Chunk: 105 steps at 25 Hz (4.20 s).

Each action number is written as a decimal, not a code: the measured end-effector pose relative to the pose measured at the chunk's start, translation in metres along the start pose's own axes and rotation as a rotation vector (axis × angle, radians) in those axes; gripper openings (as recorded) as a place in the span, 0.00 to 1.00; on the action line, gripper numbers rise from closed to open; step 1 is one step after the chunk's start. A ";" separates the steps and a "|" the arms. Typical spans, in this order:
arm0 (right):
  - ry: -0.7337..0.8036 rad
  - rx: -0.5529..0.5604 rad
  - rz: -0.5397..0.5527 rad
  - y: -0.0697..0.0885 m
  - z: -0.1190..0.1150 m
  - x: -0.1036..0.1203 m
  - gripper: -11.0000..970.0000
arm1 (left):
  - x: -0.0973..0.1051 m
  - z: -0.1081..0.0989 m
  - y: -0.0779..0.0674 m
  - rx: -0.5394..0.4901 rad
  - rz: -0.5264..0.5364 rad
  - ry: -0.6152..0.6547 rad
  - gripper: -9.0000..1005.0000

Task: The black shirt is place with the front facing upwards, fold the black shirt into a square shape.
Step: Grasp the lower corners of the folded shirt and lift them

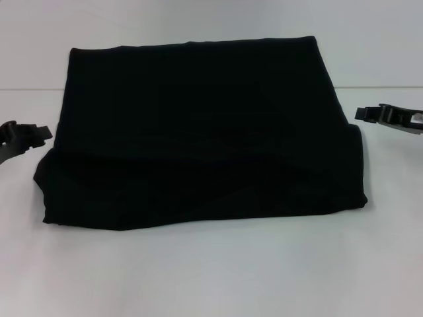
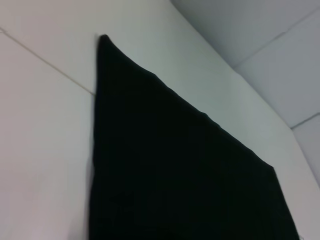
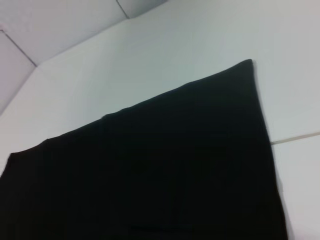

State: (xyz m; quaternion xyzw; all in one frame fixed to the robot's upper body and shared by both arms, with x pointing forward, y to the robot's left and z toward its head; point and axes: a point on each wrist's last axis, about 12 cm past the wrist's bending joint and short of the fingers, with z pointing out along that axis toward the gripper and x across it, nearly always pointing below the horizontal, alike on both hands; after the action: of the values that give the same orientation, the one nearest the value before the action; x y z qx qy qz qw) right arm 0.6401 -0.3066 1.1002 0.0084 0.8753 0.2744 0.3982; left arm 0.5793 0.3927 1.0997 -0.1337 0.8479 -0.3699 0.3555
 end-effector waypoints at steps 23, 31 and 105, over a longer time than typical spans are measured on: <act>-0.048 -0.521 -0.665 0.033 -0.034 0.079 0.90 | 0.010 -0.026 0.007 -0.088 0.000 0.298 0.88; -0.016 -0.539 -0.682 0.036 -0.031 0.085 0.97 | 0.014 -0.014 0.004 -0.081 -0.009 0.321 0.88; 0.640 0.077 -0.182 0.053 0.003 -0.005 0.87 | 0.014 0.003 -0.011 -0.122 0.057 0.425 0.03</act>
State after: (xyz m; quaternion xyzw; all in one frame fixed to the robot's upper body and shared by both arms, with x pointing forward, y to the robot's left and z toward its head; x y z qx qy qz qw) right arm 0.6344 -0.2614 1.1282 -0.1415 0.9629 0.1928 0.1252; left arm 0.5713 0.3765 1.0997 -0.0500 0.9280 -0.3275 0.1706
